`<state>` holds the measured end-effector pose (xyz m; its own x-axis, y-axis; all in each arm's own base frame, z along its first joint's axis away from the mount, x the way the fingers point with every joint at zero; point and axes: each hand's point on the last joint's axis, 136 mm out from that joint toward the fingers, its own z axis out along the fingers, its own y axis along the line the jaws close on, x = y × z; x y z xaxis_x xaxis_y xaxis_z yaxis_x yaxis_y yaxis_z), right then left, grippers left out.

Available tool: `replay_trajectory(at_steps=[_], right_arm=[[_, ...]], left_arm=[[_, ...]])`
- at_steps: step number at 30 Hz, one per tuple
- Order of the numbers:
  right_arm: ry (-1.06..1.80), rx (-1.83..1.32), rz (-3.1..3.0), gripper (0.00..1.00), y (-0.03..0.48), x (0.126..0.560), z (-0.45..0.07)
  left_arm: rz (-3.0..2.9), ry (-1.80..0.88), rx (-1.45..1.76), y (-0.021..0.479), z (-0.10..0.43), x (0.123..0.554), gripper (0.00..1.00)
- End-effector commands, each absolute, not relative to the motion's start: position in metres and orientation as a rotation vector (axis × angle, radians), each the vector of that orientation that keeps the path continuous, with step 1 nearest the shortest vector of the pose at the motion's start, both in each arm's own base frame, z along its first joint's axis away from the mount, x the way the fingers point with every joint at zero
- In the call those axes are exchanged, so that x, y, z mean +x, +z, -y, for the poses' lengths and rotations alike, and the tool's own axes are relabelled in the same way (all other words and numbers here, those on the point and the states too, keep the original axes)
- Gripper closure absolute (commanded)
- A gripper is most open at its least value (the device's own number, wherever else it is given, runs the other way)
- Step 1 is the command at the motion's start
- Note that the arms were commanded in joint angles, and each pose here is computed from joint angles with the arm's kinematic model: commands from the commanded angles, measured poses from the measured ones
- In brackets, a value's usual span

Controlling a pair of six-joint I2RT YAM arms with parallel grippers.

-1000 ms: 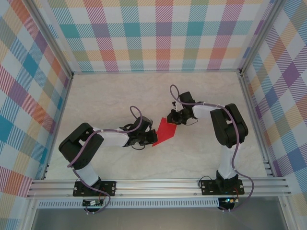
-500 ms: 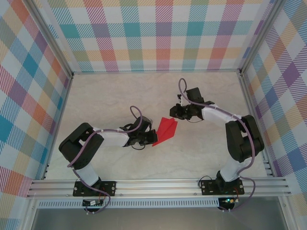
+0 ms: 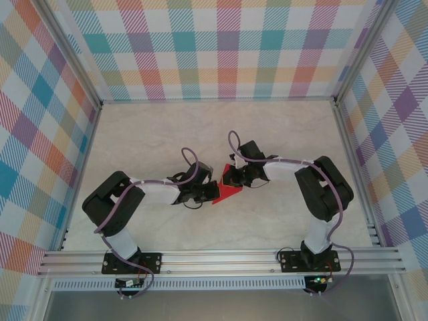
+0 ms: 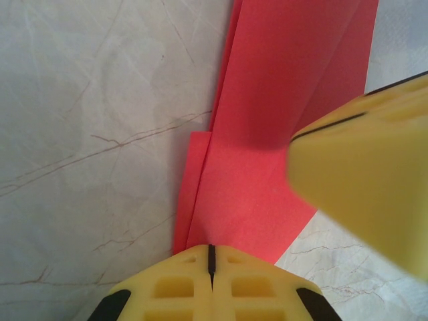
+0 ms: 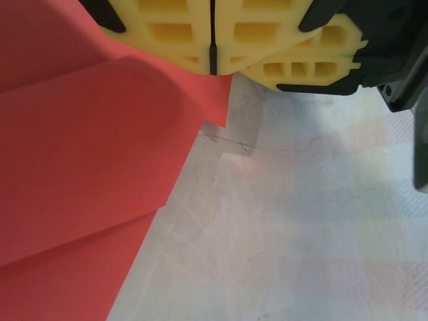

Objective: Fold a paper plane with a square sheet of paper (pick it up from the middle)
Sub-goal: Fourth fold the wing at the center of the table.

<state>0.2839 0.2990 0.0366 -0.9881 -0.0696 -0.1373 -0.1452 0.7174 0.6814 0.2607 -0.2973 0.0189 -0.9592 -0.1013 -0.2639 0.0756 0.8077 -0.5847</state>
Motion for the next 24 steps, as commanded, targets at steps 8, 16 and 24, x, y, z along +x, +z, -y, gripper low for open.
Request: replay_trajectory(at_steps=[8,16,24], right_arm=[[1.040,-0.168,-2.900,0.96,0.001,0.284,-0.295],[1.006,-0.128,-2.859,0.96,0.002,0.314,-0.274],[0.993,-0.041,-2.822,0.96,0.002,0.345,-0.252]], left_arm=[[-2.940,-0.723,-0.028,-0.026,0.268,0.221,1.00],[-2.957,-0.709,-0.025,-0.031,0.263,0.215,1.00],[-2.963,-0.709,-0.023,-0.032,0.262,0.213,1.00]])
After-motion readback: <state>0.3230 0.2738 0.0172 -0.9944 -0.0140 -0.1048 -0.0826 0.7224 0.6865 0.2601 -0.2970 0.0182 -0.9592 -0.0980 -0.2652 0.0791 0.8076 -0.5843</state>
